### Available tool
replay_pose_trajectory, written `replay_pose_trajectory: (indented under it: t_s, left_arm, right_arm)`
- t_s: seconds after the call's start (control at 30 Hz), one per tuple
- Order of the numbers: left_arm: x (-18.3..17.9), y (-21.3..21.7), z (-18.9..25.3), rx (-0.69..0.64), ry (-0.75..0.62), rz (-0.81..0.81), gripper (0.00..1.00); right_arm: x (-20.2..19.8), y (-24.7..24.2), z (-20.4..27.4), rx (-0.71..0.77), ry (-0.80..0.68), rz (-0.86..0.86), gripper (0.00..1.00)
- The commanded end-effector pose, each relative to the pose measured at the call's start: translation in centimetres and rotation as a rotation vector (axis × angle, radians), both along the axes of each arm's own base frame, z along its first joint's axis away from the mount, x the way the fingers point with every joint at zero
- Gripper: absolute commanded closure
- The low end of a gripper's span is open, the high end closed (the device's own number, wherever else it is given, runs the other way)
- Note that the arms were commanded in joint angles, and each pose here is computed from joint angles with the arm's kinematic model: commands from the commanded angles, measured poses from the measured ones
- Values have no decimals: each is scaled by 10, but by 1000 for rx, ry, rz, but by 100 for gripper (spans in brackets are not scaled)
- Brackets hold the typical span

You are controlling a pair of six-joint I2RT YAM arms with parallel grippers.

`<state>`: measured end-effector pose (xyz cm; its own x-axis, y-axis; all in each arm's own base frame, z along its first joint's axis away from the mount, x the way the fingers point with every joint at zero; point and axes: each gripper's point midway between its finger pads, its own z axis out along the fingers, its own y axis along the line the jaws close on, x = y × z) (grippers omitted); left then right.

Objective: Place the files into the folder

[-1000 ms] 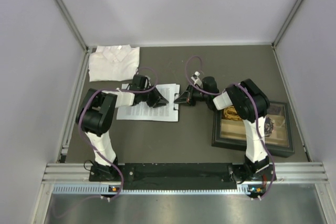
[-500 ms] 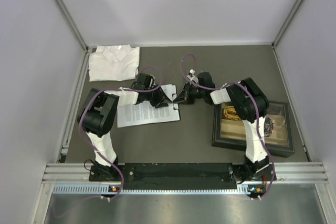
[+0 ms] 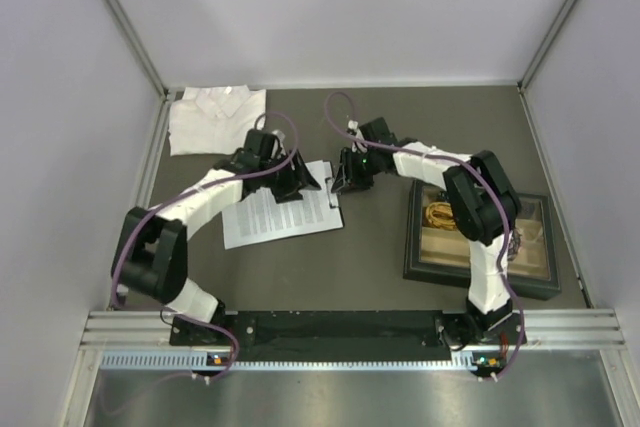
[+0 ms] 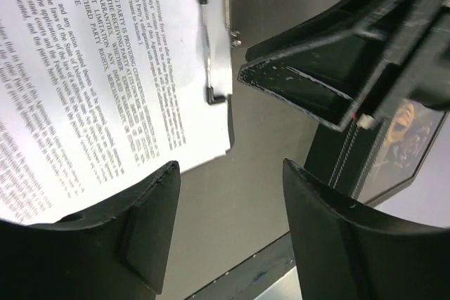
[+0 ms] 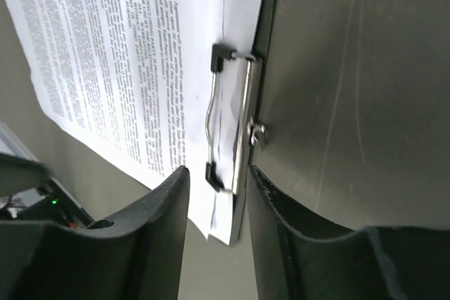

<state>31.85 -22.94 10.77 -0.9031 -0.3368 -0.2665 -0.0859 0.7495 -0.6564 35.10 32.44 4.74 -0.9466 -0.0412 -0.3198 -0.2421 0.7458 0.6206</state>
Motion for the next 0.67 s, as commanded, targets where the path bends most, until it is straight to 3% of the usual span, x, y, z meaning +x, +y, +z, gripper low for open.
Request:
replay_pose_trajectory:
  t_s: [0.0,0.07,0.17,0.23,0.3,0.37,0.5,0.63]
  left_arm:
    - [-10,20,57,45,-165,-17,29]
    - [-25,24,78,31,-205,-38,25]
    - [-44,24,122,-25,-291,-74,19]
    - [-53,28,160,-49,-378,-78,17]
    - [-57,33,191,-59,-457,-61,14]
    - [-64,41,213,-48,-513,-48,11]
    - [-75,48,264,-67,-612,-43,10]
    - [-86,51,288,-92,-653,-40,10]
  right_arm:
    - [-5,-9,66,-109,-165,31,59]
    - [-10,-27,81,-218,-220,21,55]
    - [-27,-52,114,-334,-326,9,39]
    - [-42,-70,146,-333,-402,-21,33]
    - [-58,-94,186,-319,-514,-73,22]
    - [-72,-107,216,-287,-594,-87,1]
    - [-103,-146,285,-189,-760,-204,1]
    - [-132,-179,335,-113,-893,-283,1]
